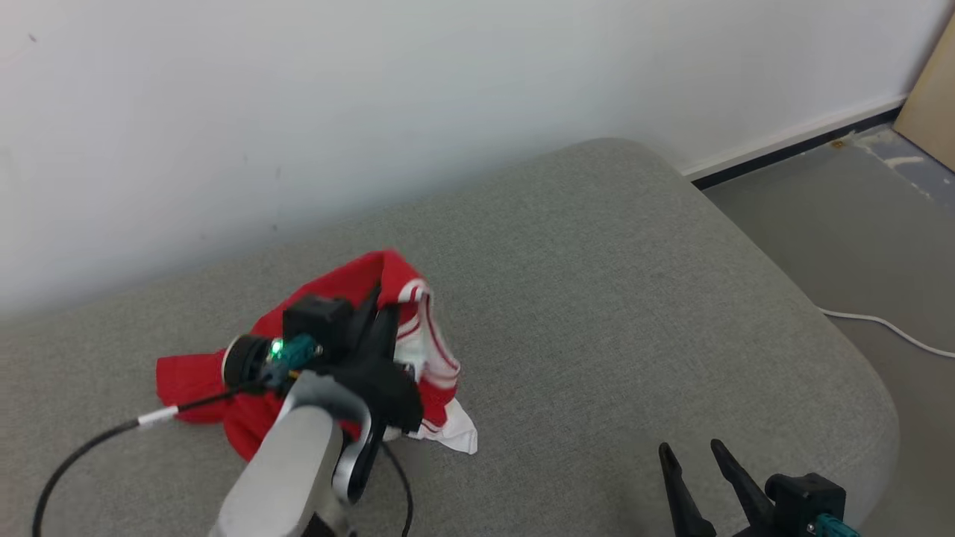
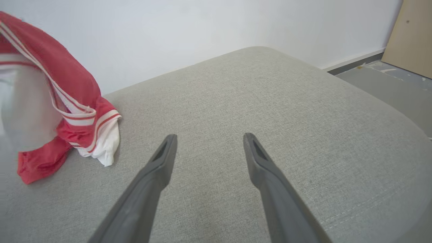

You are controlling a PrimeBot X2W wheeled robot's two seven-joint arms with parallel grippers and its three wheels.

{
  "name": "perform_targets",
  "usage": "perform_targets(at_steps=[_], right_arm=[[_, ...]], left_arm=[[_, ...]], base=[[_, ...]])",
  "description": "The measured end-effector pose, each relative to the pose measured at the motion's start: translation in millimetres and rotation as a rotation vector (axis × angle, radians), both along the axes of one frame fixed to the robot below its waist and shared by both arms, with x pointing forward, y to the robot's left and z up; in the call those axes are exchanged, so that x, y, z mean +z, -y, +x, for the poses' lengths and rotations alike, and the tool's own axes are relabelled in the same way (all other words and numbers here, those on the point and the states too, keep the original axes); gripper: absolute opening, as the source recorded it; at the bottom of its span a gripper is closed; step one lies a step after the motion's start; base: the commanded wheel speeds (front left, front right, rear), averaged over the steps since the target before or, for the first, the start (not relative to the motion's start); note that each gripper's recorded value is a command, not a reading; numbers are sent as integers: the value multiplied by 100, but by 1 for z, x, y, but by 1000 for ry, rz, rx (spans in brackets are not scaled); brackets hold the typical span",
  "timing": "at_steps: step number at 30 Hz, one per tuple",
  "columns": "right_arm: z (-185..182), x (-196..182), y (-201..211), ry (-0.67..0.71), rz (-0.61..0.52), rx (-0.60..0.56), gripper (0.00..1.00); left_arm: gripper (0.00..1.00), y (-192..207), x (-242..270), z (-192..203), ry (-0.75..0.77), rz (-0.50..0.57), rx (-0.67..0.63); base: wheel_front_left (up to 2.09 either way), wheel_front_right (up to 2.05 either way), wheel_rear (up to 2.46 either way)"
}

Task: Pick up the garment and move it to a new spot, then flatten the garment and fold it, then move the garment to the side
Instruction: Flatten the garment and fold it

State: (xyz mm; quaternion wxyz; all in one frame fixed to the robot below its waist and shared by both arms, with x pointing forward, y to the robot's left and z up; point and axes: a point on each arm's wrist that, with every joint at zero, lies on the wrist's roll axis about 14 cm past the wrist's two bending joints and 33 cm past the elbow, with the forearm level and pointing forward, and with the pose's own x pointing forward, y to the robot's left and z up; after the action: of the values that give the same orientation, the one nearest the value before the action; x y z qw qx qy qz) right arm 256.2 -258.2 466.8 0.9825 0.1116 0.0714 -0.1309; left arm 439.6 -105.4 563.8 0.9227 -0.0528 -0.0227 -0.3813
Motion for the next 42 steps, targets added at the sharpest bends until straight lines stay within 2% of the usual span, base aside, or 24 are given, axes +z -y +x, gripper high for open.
perform_targets(at_steps=[6,9,11,14,19,22,23,24,25,34,36,42], right_arm=[[7,7,-12,25,0,47,100],[10,8,-15,27,-1,63,100],[12,9,-18,29,-3,75,100],[16,8,-25,26,-2,103,100],[28,9,-43,26,1,169,100],[36,9,-54,22,3,212,100],[38,8,-57,21,4,223,100],[40,8,-61,18,5,236,100],[43,7,-64,14,5,247,100],[56,2,-86,-9,14,325,100],[58,2,-90,-11,15,338,100],[60,1,-96,-13,15,359,100]], left_arm=[[0,22,134,-16,229,-282,-102],[0,17,186,-30,345,-372,-106],[0,6,201,-32,374,-412,-79],[0,-17,181,-21,337,-385,6],[0,-77,57,4,49,-225,218],[0,-125,-8,6,-122,-193,377],[18,-140,-25,4,-166,-178,425],[73,-154,-42,3,-207,-160,469],[100,-165,-55,0,-239,-148,502],[100,-211,-111,-24,-412,-122,626],[100,-208,-123,-34,-447,-98,602],[100,-143,-122,-61,-469,-40,371]], base=[[0,0,0],[0,0,0],[0,0,0],[0,0,0],[0,0,0],[0,0,0],[0,0,0],[0,0,0],[0,0,0],[0,0,0],[0,0,0],[0,0,0]])
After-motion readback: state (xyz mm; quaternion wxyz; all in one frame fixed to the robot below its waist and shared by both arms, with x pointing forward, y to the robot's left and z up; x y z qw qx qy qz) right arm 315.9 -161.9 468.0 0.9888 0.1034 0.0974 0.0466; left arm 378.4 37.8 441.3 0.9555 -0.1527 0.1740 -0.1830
